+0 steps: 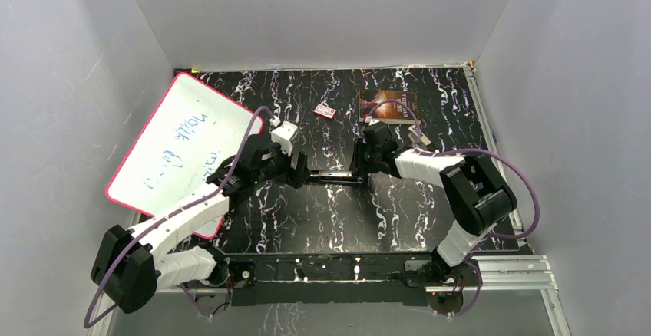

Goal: Load the staples into the stapler

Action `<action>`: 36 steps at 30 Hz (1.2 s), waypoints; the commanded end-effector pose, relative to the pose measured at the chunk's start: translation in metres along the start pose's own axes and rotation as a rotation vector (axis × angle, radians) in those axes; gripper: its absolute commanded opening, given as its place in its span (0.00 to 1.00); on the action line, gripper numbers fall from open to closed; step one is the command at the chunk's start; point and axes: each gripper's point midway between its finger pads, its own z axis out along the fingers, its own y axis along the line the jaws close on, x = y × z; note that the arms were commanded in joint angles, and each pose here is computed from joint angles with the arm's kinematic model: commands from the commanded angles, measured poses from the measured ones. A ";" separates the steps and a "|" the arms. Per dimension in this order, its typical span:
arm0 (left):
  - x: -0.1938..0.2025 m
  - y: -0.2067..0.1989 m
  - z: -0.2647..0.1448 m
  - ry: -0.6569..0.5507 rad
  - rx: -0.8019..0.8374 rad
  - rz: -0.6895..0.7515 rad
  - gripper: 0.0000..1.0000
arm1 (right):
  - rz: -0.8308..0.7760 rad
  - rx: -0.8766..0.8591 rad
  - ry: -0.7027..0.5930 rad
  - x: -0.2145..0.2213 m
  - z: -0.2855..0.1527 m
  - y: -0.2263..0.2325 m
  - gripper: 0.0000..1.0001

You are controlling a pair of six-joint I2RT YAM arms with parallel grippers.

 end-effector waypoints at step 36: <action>0.023 0.021 0.013 0.121 -0.250 -0.460 0.83 | -0.550 -0.221 -0.068 0.047 -0.050 0.067 0.62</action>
